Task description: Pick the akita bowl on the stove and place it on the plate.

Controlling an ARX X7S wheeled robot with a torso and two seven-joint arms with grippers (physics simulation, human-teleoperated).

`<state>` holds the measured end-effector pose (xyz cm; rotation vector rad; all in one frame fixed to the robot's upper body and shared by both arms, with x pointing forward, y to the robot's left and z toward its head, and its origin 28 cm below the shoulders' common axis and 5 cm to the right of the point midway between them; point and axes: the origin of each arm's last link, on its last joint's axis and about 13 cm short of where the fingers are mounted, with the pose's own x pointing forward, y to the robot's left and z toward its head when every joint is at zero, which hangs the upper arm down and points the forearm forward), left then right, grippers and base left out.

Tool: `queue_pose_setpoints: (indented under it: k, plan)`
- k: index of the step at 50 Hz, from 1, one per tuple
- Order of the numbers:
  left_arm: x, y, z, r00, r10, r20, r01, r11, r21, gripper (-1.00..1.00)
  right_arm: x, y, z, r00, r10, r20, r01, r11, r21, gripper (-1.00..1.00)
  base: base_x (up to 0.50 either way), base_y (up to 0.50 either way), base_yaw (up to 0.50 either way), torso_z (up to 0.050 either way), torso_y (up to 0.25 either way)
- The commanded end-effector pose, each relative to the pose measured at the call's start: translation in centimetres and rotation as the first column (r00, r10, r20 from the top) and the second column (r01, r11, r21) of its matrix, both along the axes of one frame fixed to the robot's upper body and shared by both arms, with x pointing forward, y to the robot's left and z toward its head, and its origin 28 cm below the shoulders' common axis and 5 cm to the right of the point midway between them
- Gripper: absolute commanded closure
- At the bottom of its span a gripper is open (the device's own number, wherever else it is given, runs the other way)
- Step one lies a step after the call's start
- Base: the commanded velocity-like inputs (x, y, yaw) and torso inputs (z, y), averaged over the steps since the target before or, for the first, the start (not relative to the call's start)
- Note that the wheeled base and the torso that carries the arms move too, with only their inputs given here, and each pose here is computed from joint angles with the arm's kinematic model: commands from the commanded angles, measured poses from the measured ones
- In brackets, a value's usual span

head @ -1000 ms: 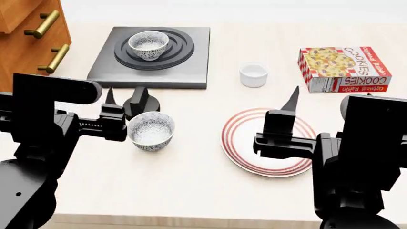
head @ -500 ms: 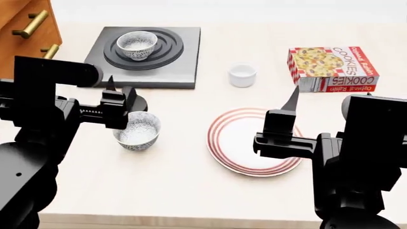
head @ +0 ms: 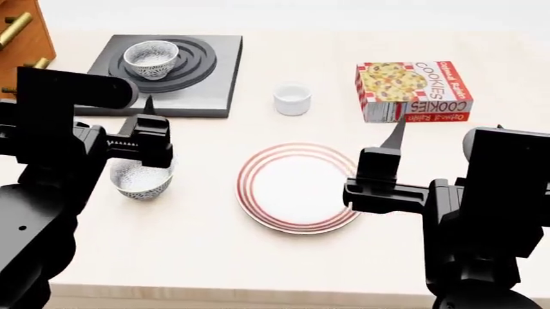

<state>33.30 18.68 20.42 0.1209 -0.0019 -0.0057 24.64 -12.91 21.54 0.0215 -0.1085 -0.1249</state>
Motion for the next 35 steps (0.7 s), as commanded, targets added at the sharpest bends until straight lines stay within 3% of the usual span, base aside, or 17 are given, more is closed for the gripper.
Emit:
queue_pose_setpoints:
  k: [1,13,35]
  plan:
    - [0.14,0.01,0.2,1.0,-0.011,-0.006,0.011,1.0,-0.018,-1.0,-0.02,-0.14,-0.05,1.0,-0.005,0.005,0.005,1.0,0.02,-1.0,-0.02,-0.22,0.0,0.0,0.0]
    - [0.13,0.08,0.21,1.0,-0.011,-0.006,0.011,1.0,-0.016,-1.0,0.07,-0.22,-0.19,1.0,-0.009,0.004,0.009,1.0,0.024,-1.0,-0.02,-0.2,0.0,0.0,0.0]
    - [0.06,0.14,0.16,1.0,-0.011,-0.004,0.011,1.0,-0.011,-1.0,0.01,-0.17,-0.11,1.0,-0.004,0.01,0.004,1.0,0.027,-1.0,0.01,0.0,0.0,0.0,0.0]
